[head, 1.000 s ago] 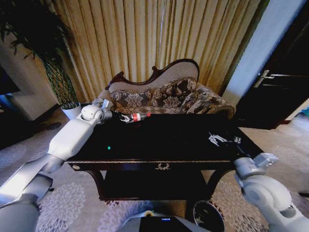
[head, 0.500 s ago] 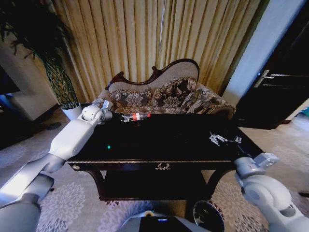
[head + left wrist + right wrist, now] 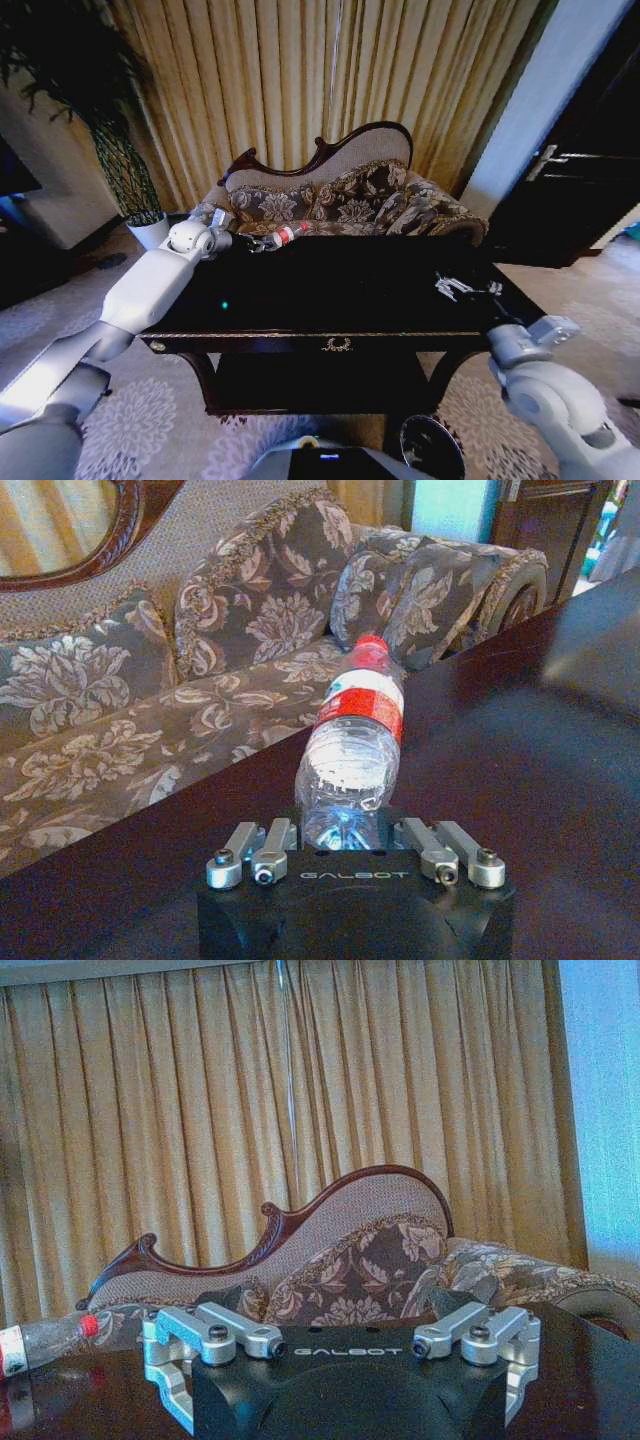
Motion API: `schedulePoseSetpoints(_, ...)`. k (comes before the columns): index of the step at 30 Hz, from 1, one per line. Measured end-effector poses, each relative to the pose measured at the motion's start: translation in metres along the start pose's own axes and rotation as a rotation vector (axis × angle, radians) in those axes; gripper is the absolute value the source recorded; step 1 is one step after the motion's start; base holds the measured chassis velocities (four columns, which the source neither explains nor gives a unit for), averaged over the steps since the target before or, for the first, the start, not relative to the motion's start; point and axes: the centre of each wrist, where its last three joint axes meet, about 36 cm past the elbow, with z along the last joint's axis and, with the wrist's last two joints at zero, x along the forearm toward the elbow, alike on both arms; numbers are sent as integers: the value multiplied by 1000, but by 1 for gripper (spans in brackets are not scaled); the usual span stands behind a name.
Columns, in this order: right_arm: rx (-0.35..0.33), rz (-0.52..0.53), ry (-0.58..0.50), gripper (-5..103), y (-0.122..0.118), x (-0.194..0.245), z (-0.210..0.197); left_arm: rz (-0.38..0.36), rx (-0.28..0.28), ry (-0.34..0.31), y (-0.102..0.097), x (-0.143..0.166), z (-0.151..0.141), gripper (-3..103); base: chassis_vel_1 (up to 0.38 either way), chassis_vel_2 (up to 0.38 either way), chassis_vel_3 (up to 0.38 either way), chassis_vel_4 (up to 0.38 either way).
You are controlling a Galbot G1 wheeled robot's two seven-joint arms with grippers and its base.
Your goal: Move to the front of the table and place the trash on the table into the trash bin.
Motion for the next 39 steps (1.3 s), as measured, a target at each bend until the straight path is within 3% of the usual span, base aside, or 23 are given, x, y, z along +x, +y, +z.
schedulePoseSetpoints(4,0,-2,-2,100,1,1,-1,11,6,-23,-2,4,4,36,0,0,0,0)
schedulePoseSetpoints(6,2,-2,-4,100,1,2,-2,1,-28,-111,-3,9,5,36,0,0,0,0)
schedulePoseSetpoints(8,3,-4,-4,100,2,2,-2,-10,-45,-137,-3,11,3,36,0,0,0,0)
schedulePoseSetpoints(10,7,-13,-7,100,3,2,-4,-39,-103,-223,-6,14,2,36,0,0,0,0)
schedulePoseSetpoints(11,7,-13,-7,100,3,2,-4,-39,-103,-223,-6,14,2,36,0,0,0,0)
schedulePoseSetpoints(13,0,-23,-7,100,4,2,-7,-66,-136,-301,-16,19,4,36,0,0,0,0)
schedulePoseSetpoints(14,0,-23,-7,100,4,2,-7,-66,-136,-301,-16,19,4,36,0,0,0,0)
schedulePoseSetpoints(18,-71,-69,8,100,15,3,-18,-98,-176,-405,-30,29,19,36,0,0,0,0)
schedulePoseSetpoints(19,-71,-69,8,100,15,3,-18,-98,-176,-405,-30,29,19,36,0,0,0,0)
schedulePoseSetpoints(21,-105,-135,17,100,25,1,-27,-157,-160,-496,-42,39,29,36,0,0,0,0)
schedulePoseSetpoints(23,-109,-164,20,100,29,-1,-31,-186,-146,-530,-46,43,33,36,0,0,0,0)
schedulePoseSetpoints(27,-93,-255,48,100,41,-8,-44,-260,-120,-610,-59,61,47,36,0,0,0,0)
schedulePoseSetpoints(35,-73,-419,89,100,61,-15,-62,-270,-118,-704,-101,94,58,36,0,0,0,0)
schedulePoseSetpoints(39,-104,-513,76,100,71,-26,-80,-252,-157,-736,-122,111,52,36,0,0,0,0)
